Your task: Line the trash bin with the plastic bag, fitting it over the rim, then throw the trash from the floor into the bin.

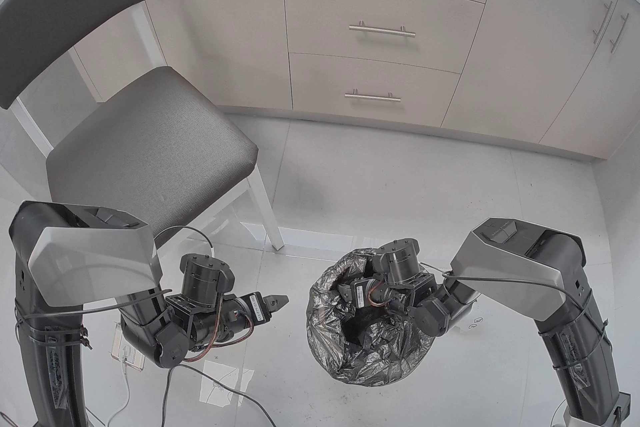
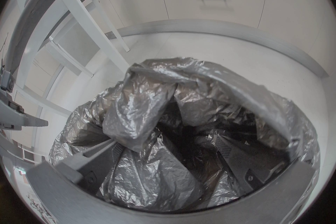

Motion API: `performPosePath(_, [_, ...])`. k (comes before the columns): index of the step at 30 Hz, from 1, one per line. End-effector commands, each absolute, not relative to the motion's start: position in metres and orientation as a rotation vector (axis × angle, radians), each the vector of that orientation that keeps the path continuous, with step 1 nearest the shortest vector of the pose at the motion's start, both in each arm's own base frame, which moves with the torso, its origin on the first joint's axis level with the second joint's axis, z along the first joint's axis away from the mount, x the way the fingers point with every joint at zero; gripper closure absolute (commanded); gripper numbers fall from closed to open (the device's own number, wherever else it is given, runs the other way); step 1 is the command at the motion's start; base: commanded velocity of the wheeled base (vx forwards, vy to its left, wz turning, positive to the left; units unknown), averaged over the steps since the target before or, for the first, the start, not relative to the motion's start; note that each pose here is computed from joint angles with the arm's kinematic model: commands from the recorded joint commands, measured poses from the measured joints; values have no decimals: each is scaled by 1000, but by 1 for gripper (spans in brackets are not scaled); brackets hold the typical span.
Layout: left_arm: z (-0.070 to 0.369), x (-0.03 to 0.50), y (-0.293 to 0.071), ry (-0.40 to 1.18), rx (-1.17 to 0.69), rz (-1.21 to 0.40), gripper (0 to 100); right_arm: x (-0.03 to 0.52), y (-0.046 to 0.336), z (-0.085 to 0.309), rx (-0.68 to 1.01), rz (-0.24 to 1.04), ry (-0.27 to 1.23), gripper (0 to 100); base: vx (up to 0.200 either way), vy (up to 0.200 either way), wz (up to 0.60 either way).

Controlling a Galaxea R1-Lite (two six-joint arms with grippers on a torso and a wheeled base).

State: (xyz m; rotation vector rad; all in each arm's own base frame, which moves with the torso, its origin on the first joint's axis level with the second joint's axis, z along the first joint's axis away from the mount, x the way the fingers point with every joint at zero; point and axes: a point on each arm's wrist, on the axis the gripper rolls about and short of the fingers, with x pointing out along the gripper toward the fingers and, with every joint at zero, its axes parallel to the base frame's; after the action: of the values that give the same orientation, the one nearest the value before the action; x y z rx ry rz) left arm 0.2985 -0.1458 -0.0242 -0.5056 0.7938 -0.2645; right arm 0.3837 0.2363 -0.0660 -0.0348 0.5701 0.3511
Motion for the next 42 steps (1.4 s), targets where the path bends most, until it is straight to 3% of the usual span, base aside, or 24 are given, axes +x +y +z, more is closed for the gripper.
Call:
performPosePath(1, [-25, 299, -146, 795, -505, -264, 0, 387, 238, -68, -34, 352, 570, 0, 0, 0, 0])
performPosePath(7, [-25, 299, -145, 794, -506, -263, 0, 388, 237, -62, -36, 345, 582, 0, 0, 0, 0])
performPosePath(13, [-25, 298, -145, 796, -506, -262, 0, 375, 234, -30, -31, 358, 565, 0, 0, 0, 0])
performPosePath(18, [-25, 298, -146, 796, -505, -264, 0, 337, 217, -5, -44, 362, 609, 0, 0, 0, 0])
performPosePath(25, [-26, 298, -145, 793, -501, -250, 0, 306, 196, -13, -28, 258, 665, 0, 0, 0, 0])
performPosePath(42, [-26, 299, -146, 791, -503, -251, 0, 256, 193, -33, -75, 322, 711, 0, 0, 0, 0])
